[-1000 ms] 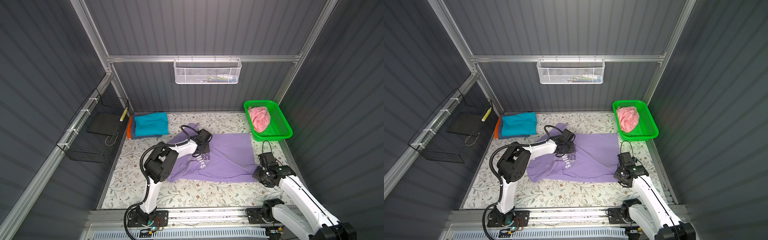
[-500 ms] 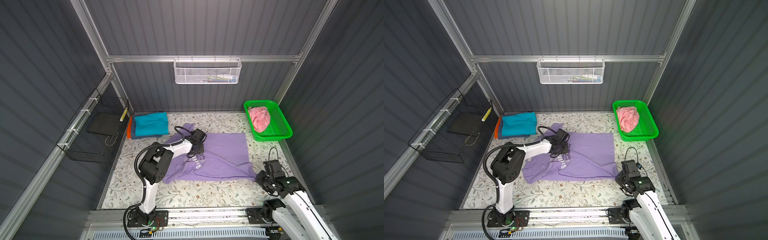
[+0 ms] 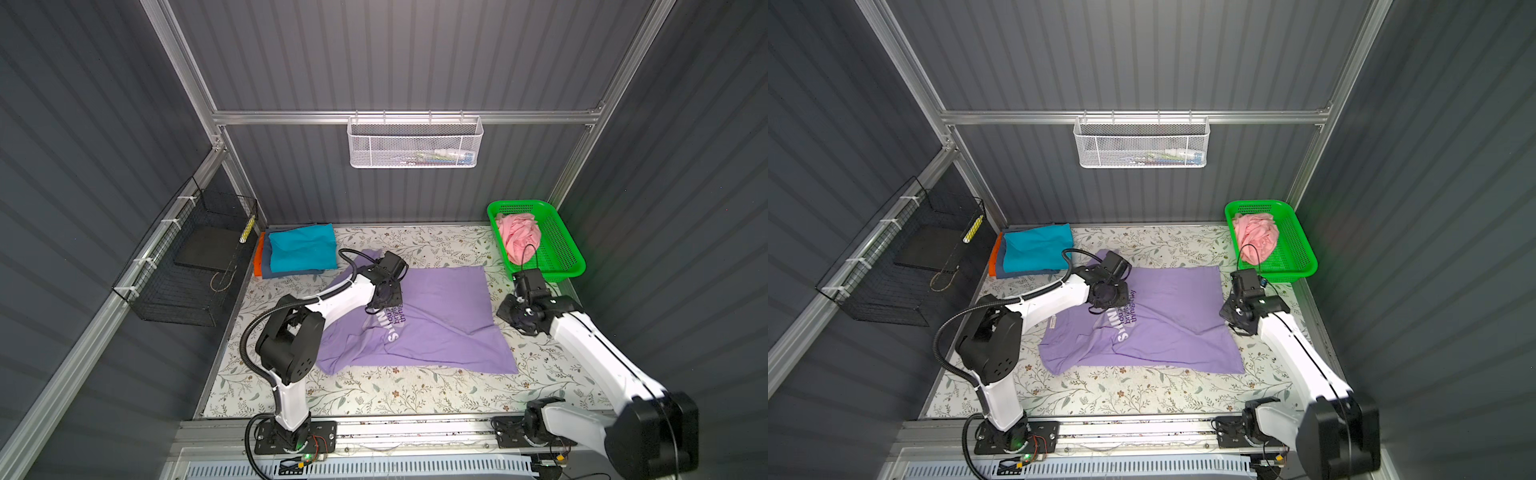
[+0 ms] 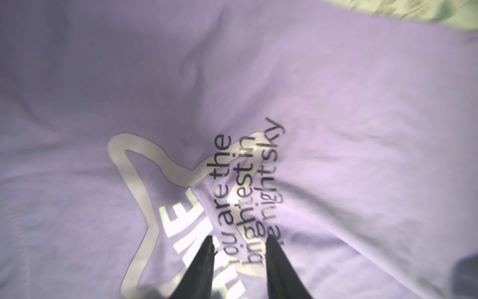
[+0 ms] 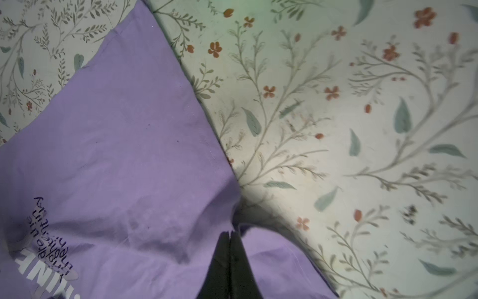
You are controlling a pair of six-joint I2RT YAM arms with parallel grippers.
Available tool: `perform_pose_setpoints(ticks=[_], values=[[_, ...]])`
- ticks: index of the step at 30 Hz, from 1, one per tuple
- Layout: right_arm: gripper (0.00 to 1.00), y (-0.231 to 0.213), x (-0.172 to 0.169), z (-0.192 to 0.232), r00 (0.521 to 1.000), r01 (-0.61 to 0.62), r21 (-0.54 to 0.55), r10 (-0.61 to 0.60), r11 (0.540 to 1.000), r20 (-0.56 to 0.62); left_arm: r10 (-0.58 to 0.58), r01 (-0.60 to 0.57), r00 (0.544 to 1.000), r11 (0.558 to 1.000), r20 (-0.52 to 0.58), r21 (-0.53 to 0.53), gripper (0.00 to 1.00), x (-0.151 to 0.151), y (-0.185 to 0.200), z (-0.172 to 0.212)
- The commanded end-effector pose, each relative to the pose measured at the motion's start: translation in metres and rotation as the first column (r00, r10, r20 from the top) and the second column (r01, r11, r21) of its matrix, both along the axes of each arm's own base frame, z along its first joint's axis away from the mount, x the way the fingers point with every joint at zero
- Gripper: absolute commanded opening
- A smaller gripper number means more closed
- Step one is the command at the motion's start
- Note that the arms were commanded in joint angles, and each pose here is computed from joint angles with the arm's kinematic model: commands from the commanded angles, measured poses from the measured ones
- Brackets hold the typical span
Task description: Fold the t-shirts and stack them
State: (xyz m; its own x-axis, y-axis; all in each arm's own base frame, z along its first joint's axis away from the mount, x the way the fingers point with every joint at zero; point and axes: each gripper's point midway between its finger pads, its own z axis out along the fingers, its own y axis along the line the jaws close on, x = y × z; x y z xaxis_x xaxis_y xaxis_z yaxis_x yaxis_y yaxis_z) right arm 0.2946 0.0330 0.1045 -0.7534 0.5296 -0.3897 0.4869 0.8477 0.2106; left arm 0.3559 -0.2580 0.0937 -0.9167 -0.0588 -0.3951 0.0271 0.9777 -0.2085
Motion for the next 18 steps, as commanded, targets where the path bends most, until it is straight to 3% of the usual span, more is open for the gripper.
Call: perform_pose_setpoints(ticks=[1, 5, 10, 18], values=[[0.1, 0.015, 0.033, -0.011, 0.995, -0.101, -0.013, 0.101, 0.995, 0.01, -0.001, 0.002, 1.0, 0.999, -0.005, 0.039, 0.35, -0.008, 0.022, 0.01], [0.28, 0.023, 0.061, -0.037, 0.988, -0.148, -0.027, 0.146, 0.989, -0.046, 0.063, -0.061, 0.997, 0.997, -0.044, 0.042, 0.44, -0.009, 0.056, -0.002], [0.31, 0.03, 0.086, -0.059, 0.979, -0.175, -0.019, 0.172, 0.984, -0.108, 0.132, -0.126, 0.989, 0.988, -0.066, 0.088, 0.5, -0.008, 0.091, -0.017], [0.41, 0.02, 0.111, -0.082, 0.973, -0.145, -0.031, 0.137, 0.989, -0.186, 0.222, -0.216, 0.966, 0.975, -0.132, 0.058, 0.54, 0.004, 0.12, -0.046]])
